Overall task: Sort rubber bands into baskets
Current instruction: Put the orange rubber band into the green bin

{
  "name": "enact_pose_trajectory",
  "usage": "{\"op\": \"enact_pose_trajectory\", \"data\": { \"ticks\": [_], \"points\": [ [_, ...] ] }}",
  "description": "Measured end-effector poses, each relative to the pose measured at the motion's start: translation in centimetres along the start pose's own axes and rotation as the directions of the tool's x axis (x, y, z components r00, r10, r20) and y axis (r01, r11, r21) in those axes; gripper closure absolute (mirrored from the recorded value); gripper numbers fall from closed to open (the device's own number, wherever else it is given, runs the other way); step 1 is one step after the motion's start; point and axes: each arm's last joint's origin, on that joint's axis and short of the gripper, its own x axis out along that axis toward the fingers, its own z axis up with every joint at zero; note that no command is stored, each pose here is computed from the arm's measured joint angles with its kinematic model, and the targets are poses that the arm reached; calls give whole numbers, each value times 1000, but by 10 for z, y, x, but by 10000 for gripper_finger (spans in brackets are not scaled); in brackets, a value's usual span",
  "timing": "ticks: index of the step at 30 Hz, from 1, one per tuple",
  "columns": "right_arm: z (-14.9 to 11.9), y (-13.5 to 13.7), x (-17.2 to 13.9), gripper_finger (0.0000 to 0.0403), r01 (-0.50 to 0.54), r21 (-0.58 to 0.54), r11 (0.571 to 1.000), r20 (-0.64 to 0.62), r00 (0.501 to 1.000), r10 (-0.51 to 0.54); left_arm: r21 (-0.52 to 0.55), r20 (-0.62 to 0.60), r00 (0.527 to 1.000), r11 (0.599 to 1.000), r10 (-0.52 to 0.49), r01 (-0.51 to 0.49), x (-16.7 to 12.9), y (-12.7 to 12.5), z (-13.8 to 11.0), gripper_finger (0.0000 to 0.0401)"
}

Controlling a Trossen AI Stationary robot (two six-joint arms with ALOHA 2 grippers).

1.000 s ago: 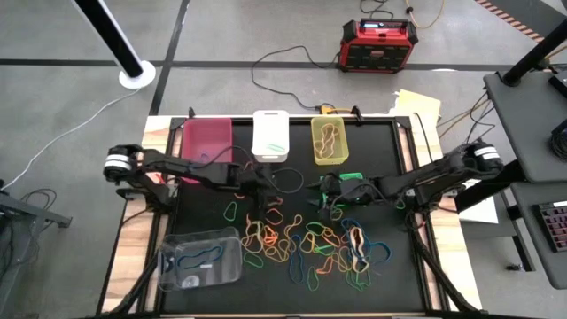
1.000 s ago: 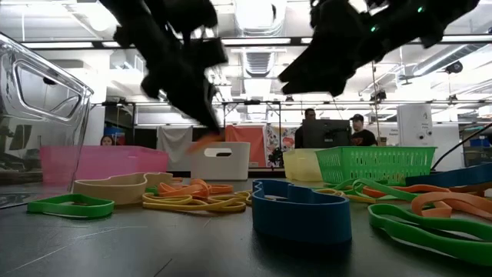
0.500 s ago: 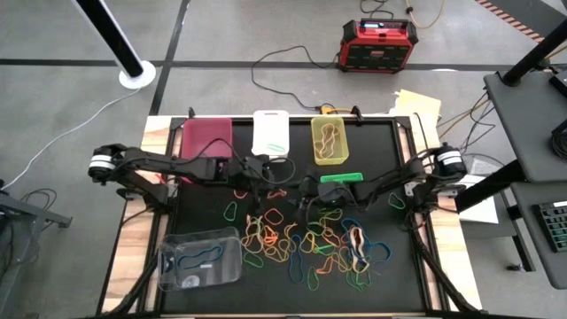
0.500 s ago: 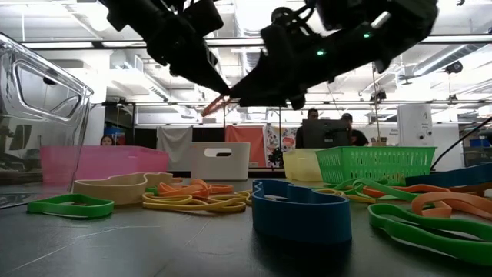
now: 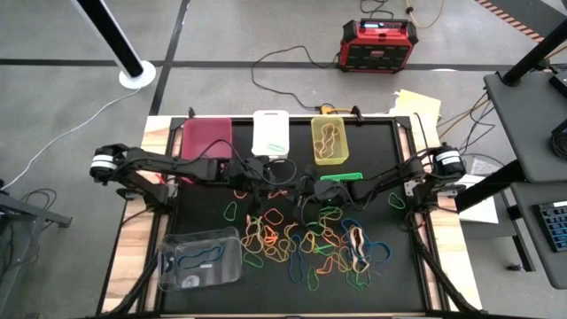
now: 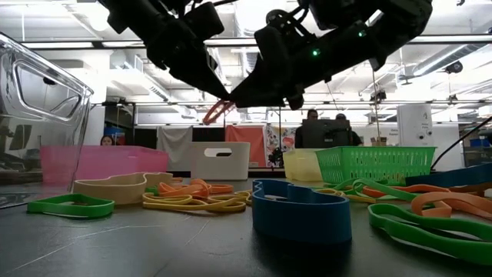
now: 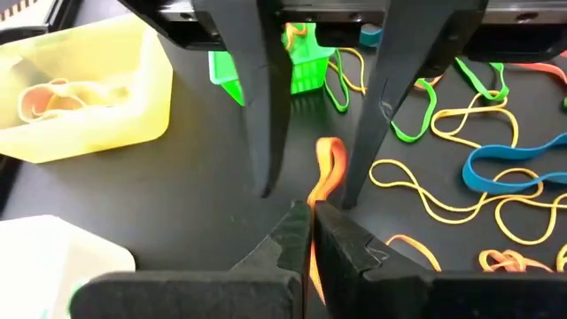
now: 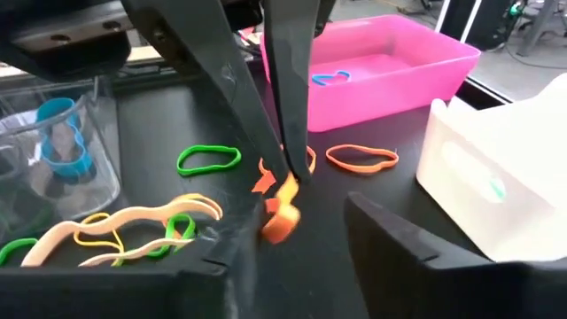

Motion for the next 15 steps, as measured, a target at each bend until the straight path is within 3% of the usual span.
{"op": "enact_pose_trajectory", "data": {
  "ticks": [7,15],
  "points": [
    [0,0,0,381,0,-32,999,0,1000,0,-8,3,1000,1000,1,-1,0,0,0,401],
    [-3,-1,-1,393,4,-52,999,-44,999,-7,-55,17,1000,998,23,-22,0,1,2,373]
  ]
}}
